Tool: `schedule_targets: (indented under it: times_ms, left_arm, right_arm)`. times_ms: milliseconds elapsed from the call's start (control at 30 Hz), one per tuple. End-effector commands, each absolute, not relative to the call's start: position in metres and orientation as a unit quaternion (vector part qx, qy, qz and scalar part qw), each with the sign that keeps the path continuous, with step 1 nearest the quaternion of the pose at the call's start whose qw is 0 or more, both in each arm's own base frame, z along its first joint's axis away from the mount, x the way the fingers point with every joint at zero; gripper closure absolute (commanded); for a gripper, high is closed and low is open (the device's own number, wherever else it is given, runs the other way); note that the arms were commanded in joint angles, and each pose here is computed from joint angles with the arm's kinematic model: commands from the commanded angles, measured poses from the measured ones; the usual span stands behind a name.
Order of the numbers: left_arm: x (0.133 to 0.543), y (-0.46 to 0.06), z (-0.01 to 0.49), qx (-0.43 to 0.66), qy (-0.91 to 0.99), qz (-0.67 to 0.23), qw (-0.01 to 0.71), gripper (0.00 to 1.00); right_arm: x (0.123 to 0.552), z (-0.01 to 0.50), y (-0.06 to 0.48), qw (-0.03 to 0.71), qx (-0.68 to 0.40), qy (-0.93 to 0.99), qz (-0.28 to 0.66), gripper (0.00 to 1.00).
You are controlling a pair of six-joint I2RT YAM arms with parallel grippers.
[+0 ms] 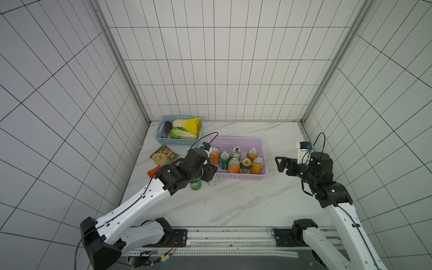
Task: Take out the drinks from the basket
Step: Place the drink at the center of the board.
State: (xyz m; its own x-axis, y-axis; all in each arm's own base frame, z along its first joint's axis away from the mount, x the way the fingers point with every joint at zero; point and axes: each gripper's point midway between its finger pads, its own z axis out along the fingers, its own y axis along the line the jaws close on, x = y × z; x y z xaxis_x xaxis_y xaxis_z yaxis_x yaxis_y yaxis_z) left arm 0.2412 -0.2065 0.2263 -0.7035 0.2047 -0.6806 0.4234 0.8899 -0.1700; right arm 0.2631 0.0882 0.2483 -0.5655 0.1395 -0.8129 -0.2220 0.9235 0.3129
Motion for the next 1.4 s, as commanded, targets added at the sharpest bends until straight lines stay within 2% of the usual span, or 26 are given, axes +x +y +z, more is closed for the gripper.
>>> schedule_targets:
  times_ms: [0,567,1367]
  left_arm:
    - [0.255,-0.213,0.248,0.154,0.887,-0.177,0.398,0.57]
    - [0.271,-0.225,0.192,0.162,0.905,-0.134,0.37,0.58]
    - [0.282,-0.233,0.147,0.16,0.917,-0.101,0.35,0.5]
  right_arm:
    - [0.265,0.259,0.086,0.482,-0.019,0.853,0.2,0.01]
    - [0.267,0.262,0.086,0.482,-0.019,0.853,0.197,0.0]
    - [0.27,0.255,0.086,0.474,-0.021,0.859,0.192,0.01]
